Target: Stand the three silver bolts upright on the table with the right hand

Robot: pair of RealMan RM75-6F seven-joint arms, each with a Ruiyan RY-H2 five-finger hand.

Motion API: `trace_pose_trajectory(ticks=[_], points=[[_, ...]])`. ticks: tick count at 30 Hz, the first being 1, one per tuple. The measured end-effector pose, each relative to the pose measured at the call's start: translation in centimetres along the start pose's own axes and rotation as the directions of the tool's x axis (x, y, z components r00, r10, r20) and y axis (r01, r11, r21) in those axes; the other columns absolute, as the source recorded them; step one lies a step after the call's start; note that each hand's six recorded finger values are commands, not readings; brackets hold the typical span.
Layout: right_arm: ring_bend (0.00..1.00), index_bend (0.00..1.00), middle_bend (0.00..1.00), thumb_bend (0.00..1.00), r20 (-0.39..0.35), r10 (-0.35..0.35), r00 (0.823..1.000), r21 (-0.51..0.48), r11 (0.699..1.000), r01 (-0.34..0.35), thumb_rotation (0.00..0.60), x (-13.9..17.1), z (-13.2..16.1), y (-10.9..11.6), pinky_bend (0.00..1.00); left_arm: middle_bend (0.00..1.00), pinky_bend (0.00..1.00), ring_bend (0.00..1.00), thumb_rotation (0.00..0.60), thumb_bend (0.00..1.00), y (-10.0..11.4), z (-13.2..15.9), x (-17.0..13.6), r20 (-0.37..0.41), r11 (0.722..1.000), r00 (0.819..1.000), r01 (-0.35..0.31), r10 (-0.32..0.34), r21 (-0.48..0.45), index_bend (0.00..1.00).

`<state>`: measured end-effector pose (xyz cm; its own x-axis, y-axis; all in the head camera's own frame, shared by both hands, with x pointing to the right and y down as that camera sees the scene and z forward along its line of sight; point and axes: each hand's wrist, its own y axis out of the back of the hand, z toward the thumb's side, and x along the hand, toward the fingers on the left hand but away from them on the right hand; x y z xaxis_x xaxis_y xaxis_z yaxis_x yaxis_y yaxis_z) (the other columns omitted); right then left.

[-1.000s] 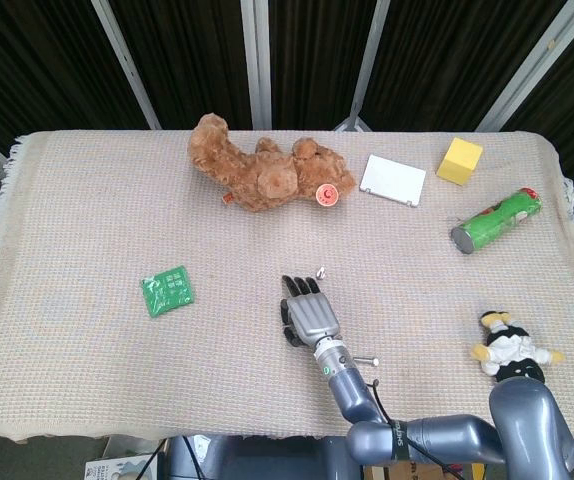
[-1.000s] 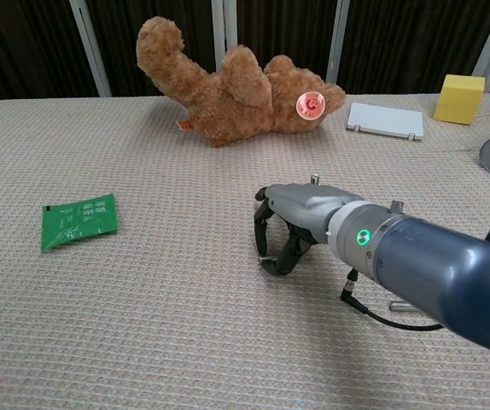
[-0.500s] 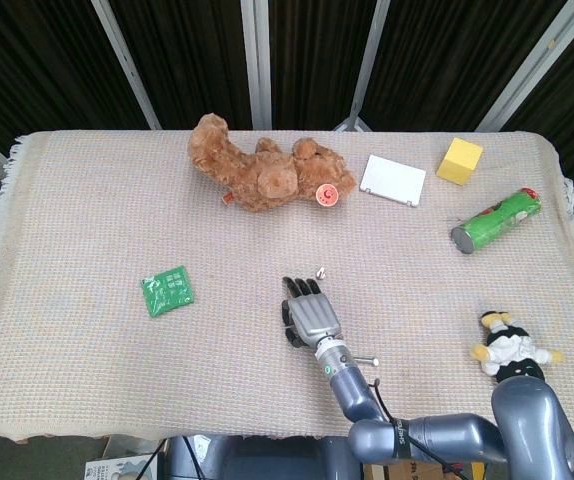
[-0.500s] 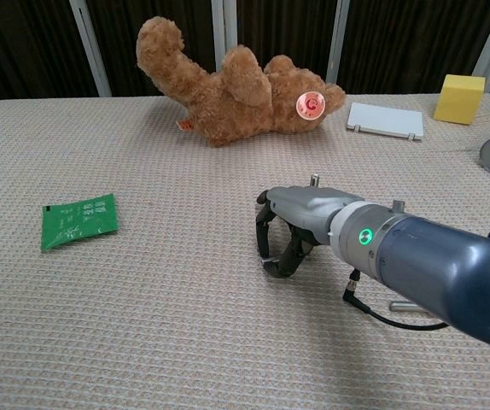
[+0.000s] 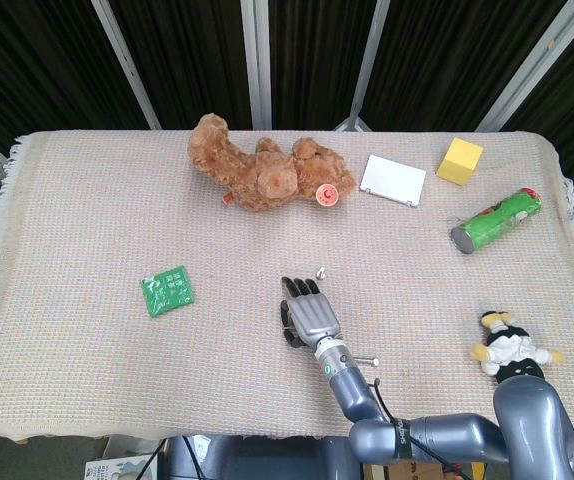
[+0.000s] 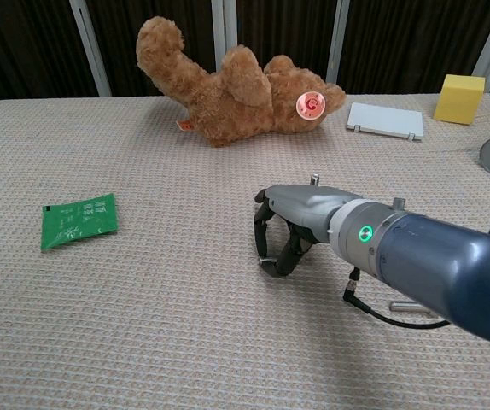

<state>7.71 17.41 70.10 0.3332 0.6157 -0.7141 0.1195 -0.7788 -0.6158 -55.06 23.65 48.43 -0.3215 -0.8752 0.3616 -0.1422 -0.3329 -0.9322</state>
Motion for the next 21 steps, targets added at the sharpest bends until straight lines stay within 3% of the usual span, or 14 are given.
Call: trace_pose_trajectory(ticks=[21], points=[[0.0, 0.62, 0.0, 0.4, -0.04, -0.008, 0.999, -0.045, 0.999, 0.006, 0.6, 0.9, 1.2, 2.0, 0.05, 0.03, 0.06, 0.0, 0.6, 0.08, 0.0, 0.1, 0.0, 0.002, 1.0, 1.0, 0.002, -0.002, -0.002, 0.03]])
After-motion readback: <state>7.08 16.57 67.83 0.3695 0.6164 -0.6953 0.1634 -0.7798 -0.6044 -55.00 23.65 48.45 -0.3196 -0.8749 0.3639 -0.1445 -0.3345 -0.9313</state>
